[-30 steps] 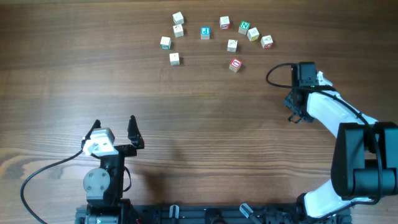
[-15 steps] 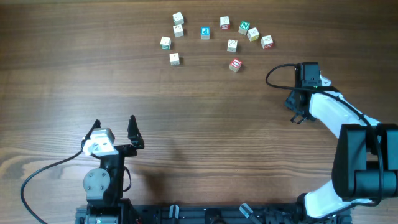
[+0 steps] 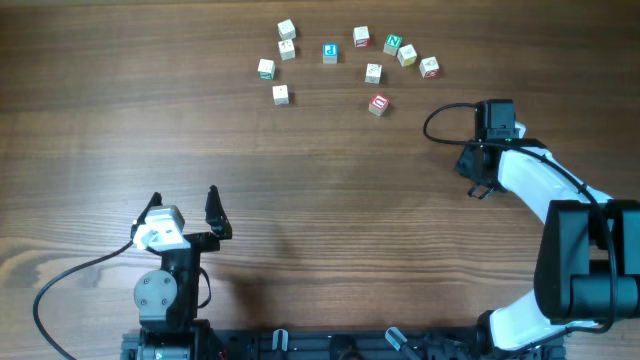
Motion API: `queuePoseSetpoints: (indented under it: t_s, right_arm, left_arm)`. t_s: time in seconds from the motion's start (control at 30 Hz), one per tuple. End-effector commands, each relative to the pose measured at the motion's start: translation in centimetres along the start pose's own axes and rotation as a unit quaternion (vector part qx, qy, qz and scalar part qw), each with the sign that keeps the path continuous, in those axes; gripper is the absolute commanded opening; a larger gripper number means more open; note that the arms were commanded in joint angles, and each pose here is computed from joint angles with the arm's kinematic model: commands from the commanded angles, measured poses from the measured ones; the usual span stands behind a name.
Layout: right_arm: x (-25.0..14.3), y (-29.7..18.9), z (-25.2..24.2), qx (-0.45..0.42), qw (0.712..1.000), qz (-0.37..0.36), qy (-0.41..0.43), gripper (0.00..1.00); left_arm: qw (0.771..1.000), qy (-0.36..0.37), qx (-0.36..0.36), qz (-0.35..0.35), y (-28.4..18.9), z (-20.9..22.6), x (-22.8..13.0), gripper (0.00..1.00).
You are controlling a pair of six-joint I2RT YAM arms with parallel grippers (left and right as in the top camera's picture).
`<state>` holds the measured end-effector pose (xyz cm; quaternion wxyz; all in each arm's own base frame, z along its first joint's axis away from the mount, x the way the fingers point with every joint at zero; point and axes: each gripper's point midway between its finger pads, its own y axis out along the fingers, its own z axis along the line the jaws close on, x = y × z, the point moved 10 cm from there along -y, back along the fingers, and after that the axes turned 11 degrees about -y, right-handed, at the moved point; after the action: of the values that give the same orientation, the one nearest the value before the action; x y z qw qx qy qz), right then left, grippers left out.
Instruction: Form a circle
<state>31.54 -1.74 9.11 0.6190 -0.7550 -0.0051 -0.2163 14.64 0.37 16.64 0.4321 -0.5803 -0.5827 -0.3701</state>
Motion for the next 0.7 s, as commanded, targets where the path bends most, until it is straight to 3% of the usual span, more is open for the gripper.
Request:
queuePoseSetpoints:
  t_s: [0.0,0.67]
  right_arm:
    - [-1.56,1.02,0.51,0.028,0.999,0.037,-0.02,0.27]
    - [-1.53,1.34,-0.07,-0.007,1.0,0.019,-0.012,0.3]
  left_arm:
    - [1.0,0.011,-0.003,-0.001,0.0,0.05,-0.1,1.0]
    - [1.0,0.011,-0.003,-0.001,0.0,0.05,-0.1,1.0]
